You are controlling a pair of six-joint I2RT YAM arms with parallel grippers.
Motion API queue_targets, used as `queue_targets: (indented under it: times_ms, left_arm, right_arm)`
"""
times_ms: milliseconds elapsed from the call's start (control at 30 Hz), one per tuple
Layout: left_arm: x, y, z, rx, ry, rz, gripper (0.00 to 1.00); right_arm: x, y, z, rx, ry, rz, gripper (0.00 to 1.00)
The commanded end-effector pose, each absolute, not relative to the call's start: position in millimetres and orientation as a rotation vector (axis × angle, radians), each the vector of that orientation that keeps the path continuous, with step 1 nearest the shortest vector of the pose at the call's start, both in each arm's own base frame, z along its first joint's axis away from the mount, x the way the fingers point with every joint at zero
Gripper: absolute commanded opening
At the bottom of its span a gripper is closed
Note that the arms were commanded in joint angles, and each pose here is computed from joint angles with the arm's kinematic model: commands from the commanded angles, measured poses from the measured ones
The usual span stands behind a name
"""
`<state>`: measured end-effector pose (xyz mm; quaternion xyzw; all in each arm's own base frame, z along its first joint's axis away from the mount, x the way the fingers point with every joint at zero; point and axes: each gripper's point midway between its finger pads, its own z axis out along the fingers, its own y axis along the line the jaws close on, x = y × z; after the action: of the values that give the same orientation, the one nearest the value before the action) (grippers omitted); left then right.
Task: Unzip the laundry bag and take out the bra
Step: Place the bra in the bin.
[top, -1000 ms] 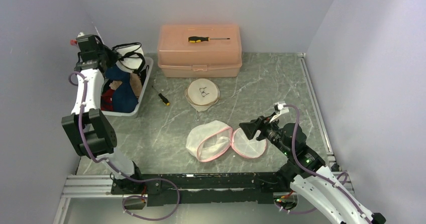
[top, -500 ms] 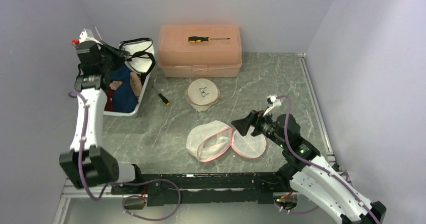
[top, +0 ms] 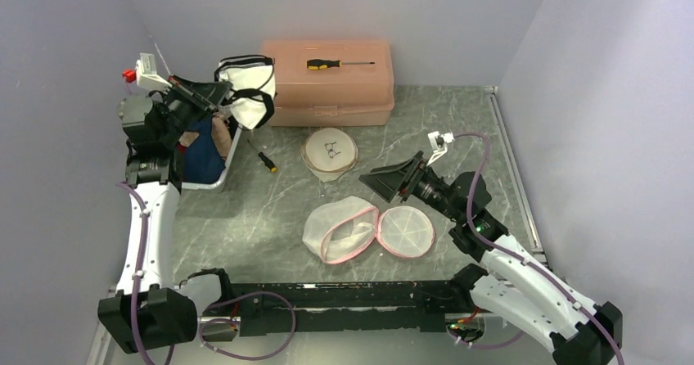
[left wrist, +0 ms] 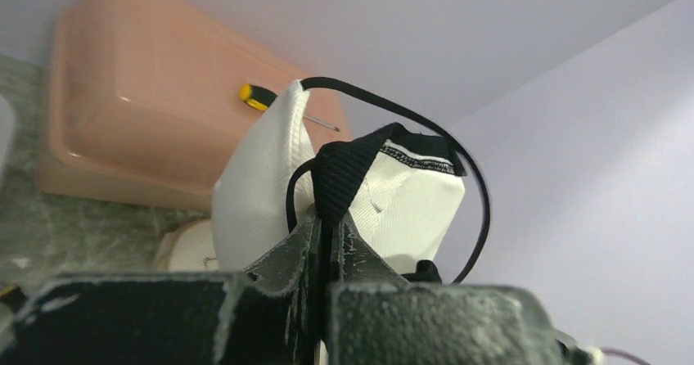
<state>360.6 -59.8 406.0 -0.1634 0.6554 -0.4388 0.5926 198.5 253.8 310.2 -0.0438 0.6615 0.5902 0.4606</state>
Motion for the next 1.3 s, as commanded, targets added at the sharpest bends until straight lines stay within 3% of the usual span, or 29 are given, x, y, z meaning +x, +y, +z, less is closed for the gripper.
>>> queue_targets:
  times_ms: [0, 233, 633, 1267]
  left_arm:
    - [374.2, -26.9, 426.7, -0.414, 1.491, -0.761, 0.03]
    - [450.0, 58.2, 369.0, -0.639, 1.654, -0.283, 0.03]
    - [525.8, 80.3, 262.4, -0.835, 1.819, -0.199, 0.03]
    - [497.3, 123.0, 156.1, -0.957, 1.997, 0.117, 0.03]
  right_arm:
    - [197.9, 237.7, 329.2, -0.126, 1.533, 1.360, 0.99]
    - [197.0, 209.6, 291.1, -0.122, 1.628, 1.138, 0.97]
    - [189.8, 203.8, 255.8, -0.152, 1.698, 1.094, 0.96]
    - [183.9, 193.6, 249.6, -0.173, 1.704, 1.039, 0.95]
